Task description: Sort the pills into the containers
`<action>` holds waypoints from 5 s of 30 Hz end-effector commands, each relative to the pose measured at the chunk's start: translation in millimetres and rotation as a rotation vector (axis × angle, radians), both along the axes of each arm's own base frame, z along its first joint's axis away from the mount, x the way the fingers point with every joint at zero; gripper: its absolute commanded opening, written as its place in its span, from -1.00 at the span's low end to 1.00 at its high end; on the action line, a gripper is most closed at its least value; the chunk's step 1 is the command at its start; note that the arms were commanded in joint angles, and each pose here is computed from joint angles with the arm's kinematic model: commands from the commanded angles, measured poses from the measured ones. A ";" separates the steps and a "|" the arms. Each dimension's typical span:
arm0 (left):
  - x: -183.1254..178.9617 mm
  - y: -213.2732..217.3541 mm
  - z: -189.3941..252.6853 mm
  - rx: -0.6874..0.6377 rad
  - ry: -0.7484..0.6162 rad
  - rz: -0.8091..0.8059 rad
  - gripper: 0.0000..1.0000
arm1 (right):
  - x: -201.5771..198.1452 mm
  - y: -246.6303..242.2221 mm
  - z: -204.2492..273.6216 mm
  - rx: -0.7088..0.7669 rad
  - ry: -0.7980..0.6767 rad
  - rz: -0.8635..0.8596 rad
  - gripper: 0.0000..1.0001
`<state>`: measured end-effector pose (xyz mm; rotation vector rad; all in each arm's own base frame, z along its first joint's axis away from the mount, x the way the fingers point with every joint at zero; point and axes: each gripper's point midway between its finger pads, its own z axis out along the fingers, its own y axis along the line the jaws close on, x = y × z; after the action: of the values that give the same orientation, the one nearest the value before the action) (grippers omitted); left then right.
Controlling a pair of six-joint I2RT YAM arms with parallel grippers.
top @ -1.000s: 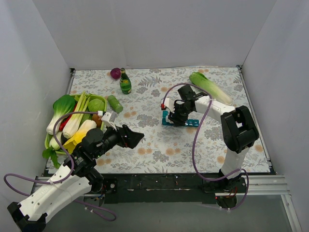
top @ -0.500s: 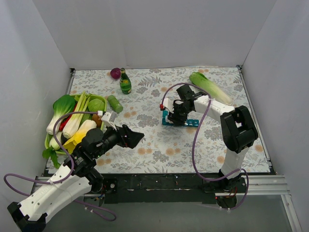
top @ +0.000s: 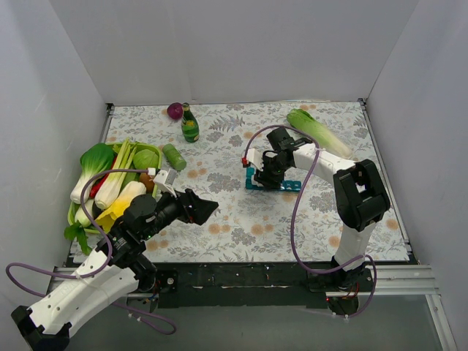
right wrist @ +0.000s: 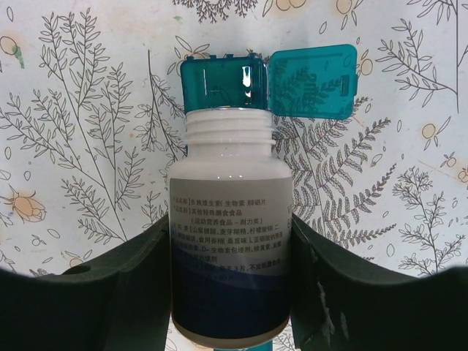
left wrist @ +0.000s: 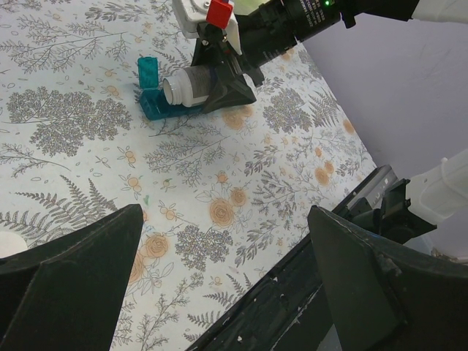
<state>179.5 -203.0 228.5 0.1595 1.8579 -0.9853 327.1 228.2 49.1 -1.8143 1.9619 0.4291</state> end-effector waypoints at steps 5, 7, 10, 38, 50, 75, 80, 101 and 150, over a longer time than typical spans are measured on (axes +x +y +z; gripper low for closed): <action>-0.4 0.4 0.7 -0.010 -0.012 -0.001 0.94 | 7.7 6.5 10.6 -0.003 -0.031 0.019 -0.90; -0.4 0.1 0.6 -0.010 -0.012 -0.003 0.94 | 8.0 7.0 11.3 -0.003 -0.035 0.022 -0.90; -0.5 0.7 0.0 -0.010 -0.009 -0.001 0.94 | 8.0 7.8 11.5 -0.005 -0.037 0.024 -0.90; -1.8 2.1 -0.2 -0.016 -0.012 0.001 0.94 | 8.8 10.3 10.4 -0.047 -0.050 0.038 -0.91; -1.9 1.7 -0.3 -0.016 -0.014 -0.001 0.94 | 8.6 10.0 10.6 -0.065 -0.053 0.040 -0.91; -2.4 2.2 0.9 -0.024 -0.018 0.000 0.94 | 8.6 10.3 11.6 -0.090 -0.054 0.045 -0.91; -3.0 2.8 0.7 -0.028 -0.018 0.002 0.94 | 8.9 10.6 10.8 -0.095 -0.052 0.045 -0.91; -4.5 4.8 -1.4 -0.032 -0.016 0.006 0.94 | 6.3 10.5 11.2 -0.137 -0.047 0.052 -0.91; -5.3 4.4 -0.5 -0.044 -0.023 0.003 0.94 | 4.4 8.7 21.6 -0.174 -0.066 0.055 -0.92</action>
<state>173.9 -198.7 223.9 0.1449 1.8358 -1.0067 325.0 231.2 52.6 -1.9687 2.0037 0.2376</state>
